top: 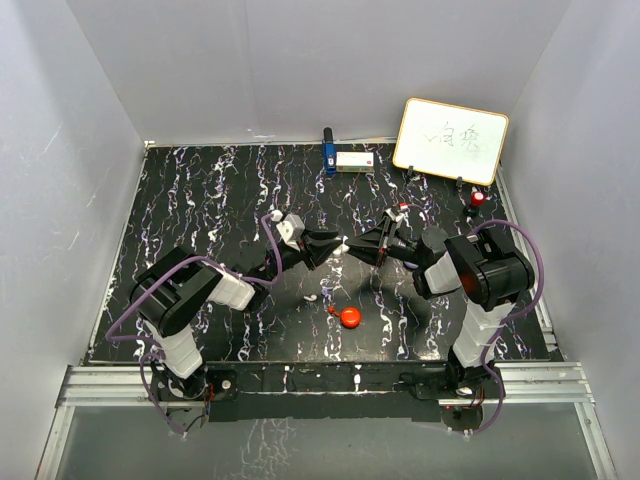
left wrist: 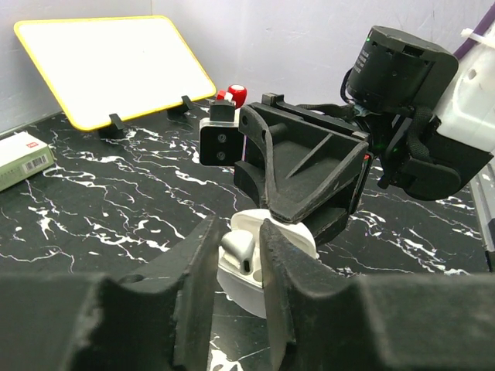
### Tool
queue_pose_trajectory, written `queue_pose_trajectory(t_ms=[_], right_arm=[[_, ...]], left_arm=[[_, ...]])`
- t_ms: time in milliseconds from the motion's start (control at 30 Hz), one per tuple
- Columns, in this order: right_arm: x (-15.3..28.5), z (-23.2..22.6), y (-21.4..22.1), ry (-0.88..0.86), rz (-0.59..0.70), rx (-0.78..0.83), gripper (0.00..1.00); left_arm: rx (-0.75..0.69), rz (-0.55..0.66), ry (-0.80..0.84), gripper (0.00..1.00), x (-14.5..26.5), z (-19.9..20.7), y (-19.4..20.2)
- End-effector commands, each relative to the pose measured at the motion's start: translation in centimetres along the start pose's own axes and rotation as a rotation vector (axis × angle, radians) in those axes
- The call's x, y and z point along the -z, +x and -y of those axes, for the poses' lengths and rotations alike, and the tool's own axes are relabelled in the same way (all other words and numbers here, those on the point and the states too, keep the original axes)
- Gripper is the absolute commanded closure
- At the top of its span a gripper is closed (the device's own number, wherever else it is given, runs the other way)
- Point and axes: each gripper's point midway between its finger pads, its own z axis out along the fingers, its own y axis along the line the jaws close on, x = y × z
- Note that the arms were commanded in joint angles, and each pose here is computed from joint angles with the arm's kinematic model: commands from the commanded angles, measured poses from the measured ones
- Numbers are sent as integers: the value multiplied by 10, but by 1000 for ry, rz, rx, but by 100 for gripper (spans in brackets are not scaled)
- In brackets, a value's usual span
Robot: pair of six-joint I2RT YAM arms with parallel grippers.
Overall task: Insert the wireless bluetooth earbuds into the charging case
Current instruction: Place the earbud in the charging case, then pick up the earbud from the center of the board.
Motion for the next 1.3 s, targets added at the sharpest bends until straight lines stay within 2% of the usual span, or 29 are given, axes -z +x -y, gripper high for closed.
queue_pose_trajectory(t_ms=[0, 67, 300, 433, 567, 667, 767, 900, 1067, 1267], right_arm=[[3, -63, 17, -232, -35, 327, 100], [3, -63, 17, -231, -36, 327, 100], [3, -62, 16, -231, -35, 327, 100], [3, -58, 15, -222, -33, 322, 100], [3, -51, 12, -208, -30, 313, 100], [3, -46, 11, -200, -35, 321, 100], [5, -42, 5, -189, -26, 323, 100], [11, -39, -5, -175, -2, 329, 100], [16, -41, -11, -171, 11, 344, 100], [22, -45, -15, -155, 28, 374, 100]], left_arm=[[-97, 200, 55, 67, 1, 14, -60], [-95, 201, 53, 59, 1, 14, -60], [-101, 226, 18, 44, 3, 10, -70], [-104, 297, -108, 28, 18, -4, -96], [-134, 381, -227, 16, 46, -11, -128], [-119, 364, -258, 14, 60, -9, -138], [-7, 112, -314, 12, 60, -15, -99], [106, -140, -334, 2, 72, -9, -54], [180, -367, -374, 1, 89, -7, -9], [168, -607, -414, 1, 102, -6, 27]])
